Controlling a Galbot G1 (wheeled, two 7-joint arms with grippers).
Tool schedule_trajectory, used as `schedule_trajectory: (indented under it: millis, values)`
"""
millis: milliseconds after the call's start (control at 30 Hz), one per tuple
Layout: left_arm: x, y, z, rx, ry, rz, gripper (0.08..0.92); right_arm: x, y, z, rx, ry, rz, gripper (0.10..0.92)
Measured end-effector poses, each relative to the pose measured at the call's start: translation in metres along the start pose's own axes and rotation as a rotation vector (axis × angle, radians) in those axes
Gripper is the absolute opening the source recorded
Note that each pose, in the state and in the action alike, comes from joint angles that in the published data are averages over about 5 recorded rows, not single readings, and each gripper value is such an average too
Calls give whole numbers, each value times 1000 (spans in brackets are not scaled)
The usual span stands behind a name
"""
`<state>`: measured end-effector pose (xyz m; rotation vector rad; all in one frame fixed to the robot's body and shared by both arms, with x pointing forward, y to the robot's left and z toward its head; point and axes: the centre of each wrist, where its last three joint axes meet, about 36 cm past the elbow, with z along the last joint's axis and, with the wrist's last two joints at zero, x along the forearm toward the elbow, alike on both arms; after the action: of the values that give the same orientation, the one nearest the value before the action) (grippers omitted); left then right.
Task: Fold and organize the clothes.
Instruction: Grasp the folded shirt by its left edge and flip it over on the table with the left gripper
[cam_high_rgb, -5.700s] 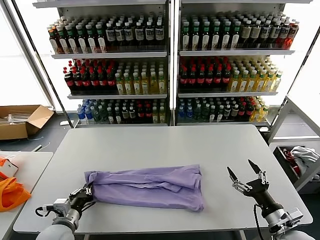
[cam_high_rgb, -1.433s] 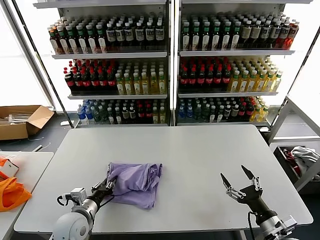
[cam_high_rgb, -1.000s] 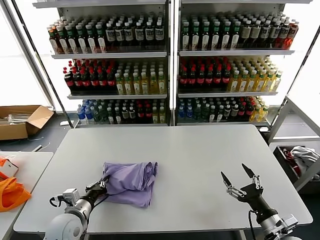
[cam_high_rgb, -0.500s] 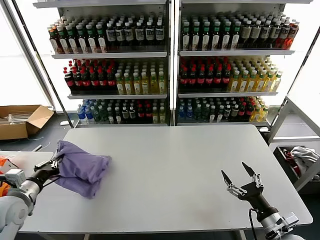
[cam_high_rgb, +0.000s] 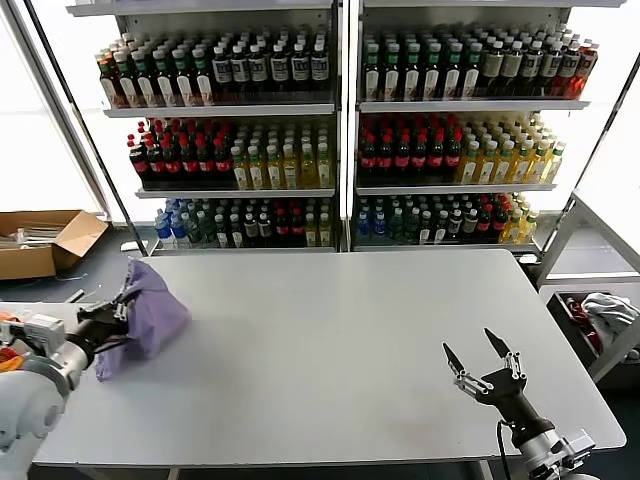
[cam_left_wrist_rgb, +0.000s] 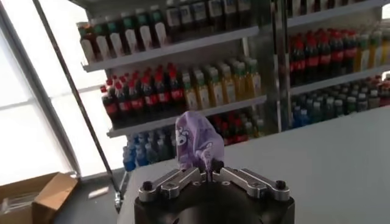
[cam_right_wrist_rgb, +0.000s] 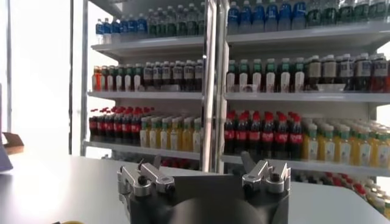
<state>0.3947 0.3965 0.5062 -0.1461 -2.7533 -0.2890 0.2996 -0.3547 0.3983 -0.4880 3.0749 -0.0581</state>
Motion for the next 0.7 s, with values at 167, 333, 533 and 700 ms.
schedule_trajectory:
  millis: [167, 333, 533, 700]
  values:
    - [-27, -71, 31, 4, 75, 88, 103, 1, 4, -3, -1, 2, 0, 823]
    - [-50, -145, 48, 28, 116, 183, 103, -3, 13, -9, -6, 16, 3, 823]
    - [-65, -215, 41, 62, 112, 292, 117, -16, 27, -20, -48, 77, 14, 823]
    - [-64, -244, 26, 121, 85, 380, 241, -34, 41, -29, -114, 139, 12, 823]
